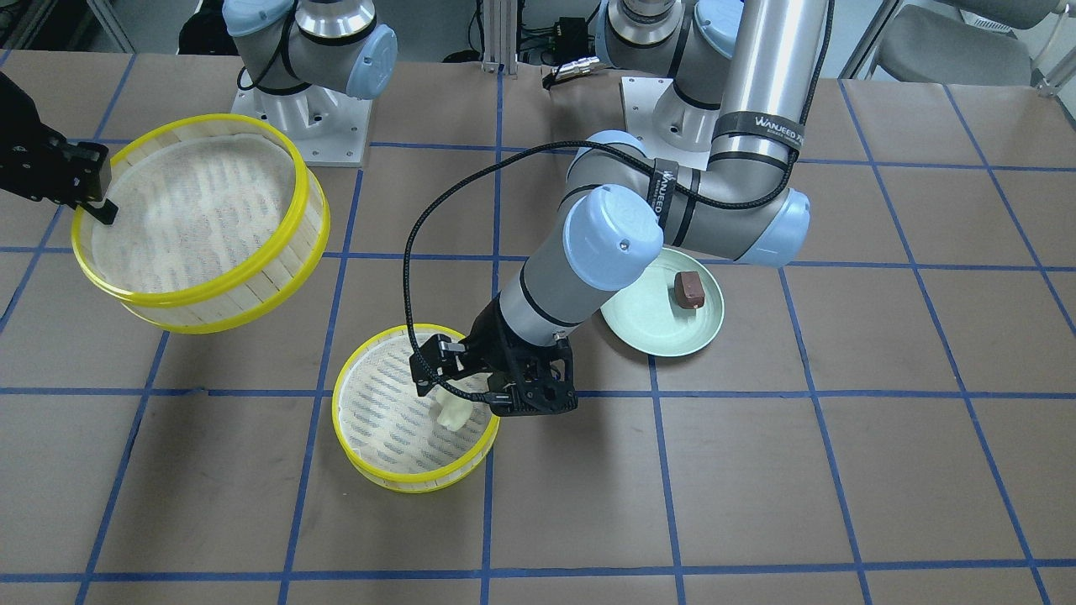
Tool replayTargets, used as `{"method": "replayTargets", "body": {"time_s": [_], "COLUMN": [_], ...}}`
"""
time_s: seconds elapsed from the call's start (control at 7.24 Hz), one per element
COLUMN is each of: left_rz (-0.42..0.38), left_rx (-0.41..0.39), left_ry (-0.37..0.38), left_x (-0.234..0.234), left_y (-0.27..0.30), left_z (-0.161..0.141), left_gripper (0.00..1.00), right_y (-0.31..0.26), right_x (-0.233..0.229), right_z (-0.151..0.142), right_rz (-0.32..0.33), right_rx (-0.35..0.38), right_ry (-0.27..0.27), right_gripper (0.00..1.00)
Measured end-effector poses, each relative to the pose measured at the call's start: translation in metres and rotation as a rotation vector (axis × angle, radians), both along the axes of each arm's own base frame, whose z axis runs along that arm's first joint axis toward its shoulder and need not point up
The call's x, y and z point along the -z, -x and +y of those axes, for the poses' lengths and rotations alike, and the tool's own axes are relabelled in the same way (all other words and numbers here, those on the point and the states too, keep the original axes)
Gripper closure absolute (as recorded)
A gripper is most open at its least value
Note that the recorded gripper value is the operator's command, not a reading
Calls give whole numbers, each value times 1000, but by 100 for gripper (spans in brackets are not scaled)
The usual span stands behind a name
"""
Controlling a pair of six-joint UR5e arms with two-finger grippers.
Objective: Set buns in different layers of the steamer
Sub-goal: 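Lower the cream bun into the bottom tier and open the left gripper, then restack the top tier with right gripper while left gripper moves toward plate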
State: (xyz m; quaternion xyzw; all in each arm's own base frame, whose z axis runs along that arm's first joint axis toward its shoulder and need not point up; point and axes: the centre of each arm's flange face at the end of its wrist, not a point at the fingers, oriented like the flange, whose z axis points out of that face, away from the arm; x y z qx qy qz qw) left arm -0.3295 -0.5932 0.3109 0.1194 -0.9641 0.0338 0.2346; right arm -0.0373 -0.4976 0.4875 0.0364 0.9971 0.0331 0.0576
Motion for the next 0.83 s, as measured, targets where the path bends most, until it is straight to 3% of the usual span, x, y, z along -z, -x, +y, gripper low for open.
{"method": "replayTargets", "body": {"time_s": [0.41,0.69,0.83], "left_rz": [-169,-332,-371], "left_rx": [-10,55,86], "left_ry": [60,9,-44], "left_x": [-35,-48,-49], "left_y": [-78,-158,-202], "left_z": [-11,-10,-7], "left_gripper": [0,0,0], "right_y": [1,-13,-43], "right_x": [8,31,47], "right_z": [-4,-30,-46], "right_rz": [7,14,25], "right_rx": [2,3,-5], "right_ry": [-8,1,2], "right_gripper": [100,100,100]}}
